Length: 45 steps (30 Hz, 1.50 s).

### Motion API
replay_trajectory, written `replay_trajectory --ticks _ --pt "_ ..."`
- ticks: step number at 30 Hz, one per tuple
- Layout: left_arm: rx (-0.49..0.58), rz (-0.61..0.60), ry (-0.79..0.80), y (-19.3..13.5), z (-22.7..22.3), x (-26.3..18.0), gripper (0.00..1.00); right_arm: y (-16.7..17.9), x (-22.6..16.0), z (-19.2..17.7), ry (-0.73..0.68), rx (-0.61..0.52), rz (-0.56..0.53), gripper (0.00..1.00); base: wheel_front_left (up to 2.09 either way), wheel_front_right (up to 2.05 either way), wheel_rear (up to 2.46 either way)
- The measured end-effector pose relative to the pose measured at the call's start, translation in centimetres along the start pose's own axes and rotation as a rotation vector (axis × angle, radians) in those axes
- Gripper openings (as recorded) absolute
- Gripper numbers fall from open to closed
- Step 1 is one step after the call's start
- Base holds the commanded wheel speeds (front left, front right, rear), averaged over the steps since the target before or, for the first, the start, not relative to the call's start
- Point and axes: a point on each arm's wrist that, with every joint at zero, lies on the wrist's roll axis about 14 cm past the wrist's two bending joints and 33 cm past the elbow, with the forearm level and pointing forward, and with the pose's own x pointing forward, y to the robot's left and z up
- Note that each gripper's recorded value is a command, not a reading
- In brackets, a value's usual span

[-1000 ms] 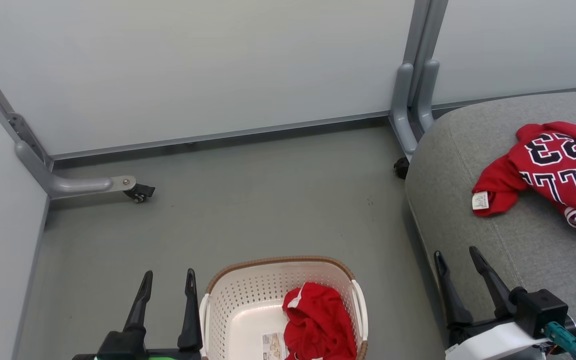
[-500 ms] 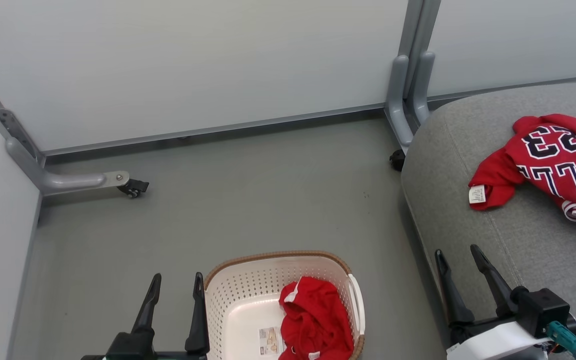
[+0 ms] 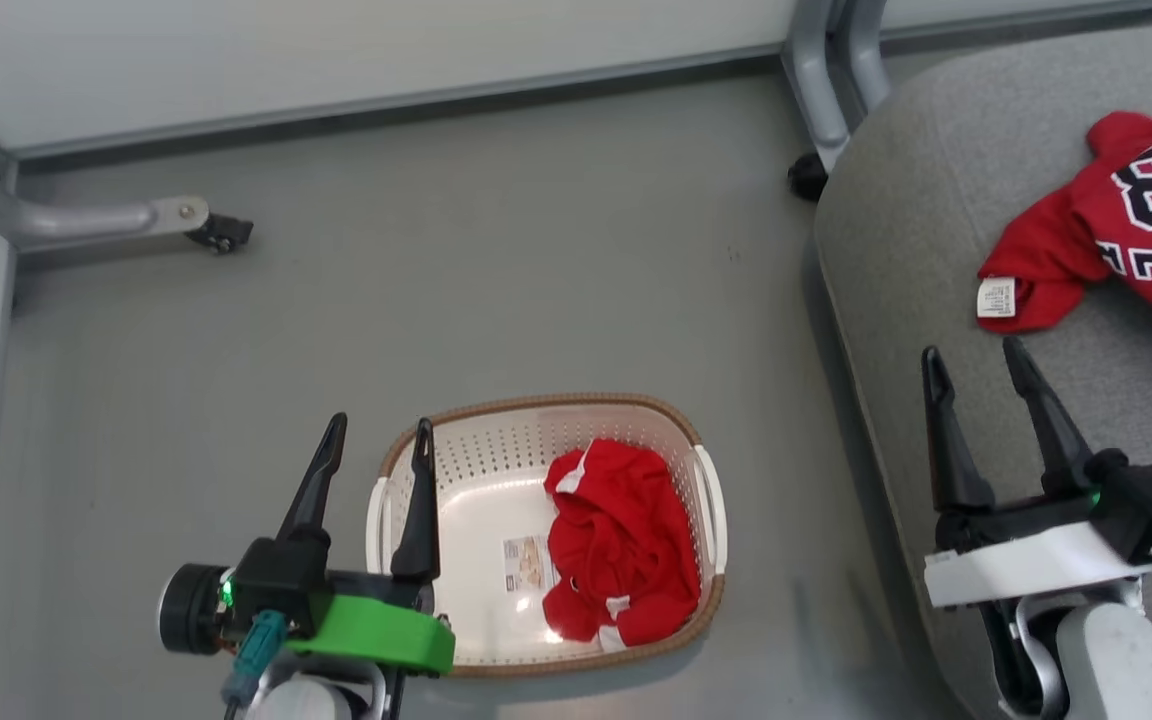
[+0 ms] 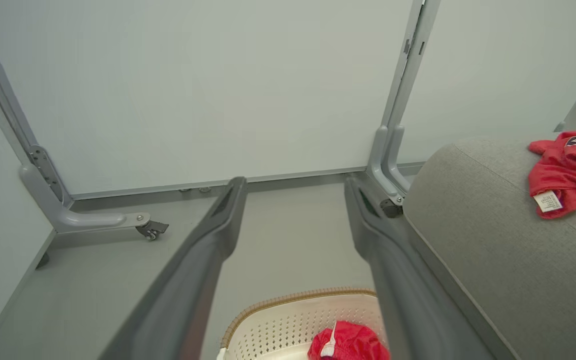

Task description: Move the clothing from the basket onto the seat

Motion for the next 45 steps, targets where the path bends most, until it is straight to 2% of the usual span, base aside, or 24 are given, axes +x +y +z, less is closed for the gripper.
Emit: replay_trajectory --ticks 10,18,27,36,45 --pt "0.005 -0.297 0.185 -5.0 -8.3 6.3 1.00 -2.2 6.1 -4.0 0.029 -0.066 -0.008 1.00 0.00 0.00 0.00" --pt "0.016 -0.431 0.428 -6.3 -18.2 7.8 1.00 -3.6 8.4 -8.2 0.077 -0.113 0.000 1.00 0.00 0.00 0.00" --pt "0.011 -0.562 0.752 -7.2 -29.7 4.5 1.00 -3.8 9.4 -13.5 0.140 -0.119 0.018 1.00 0.00 0.00 0.00" --pt "-0.008 -0.637 0.905 -7.1 -36.3 2.7 1.00 -3.6 9.9 -17.9 0.188 -0.079 0.025 1.00 0.00 0.00 0.00" --pt "0.022 -0.699 0.994 -7.0 -40.8 1.6 1.00 -2.8 10.0 -19.0 0.189 -0.088 0.062 1.00 0.00 0.00 0.00"
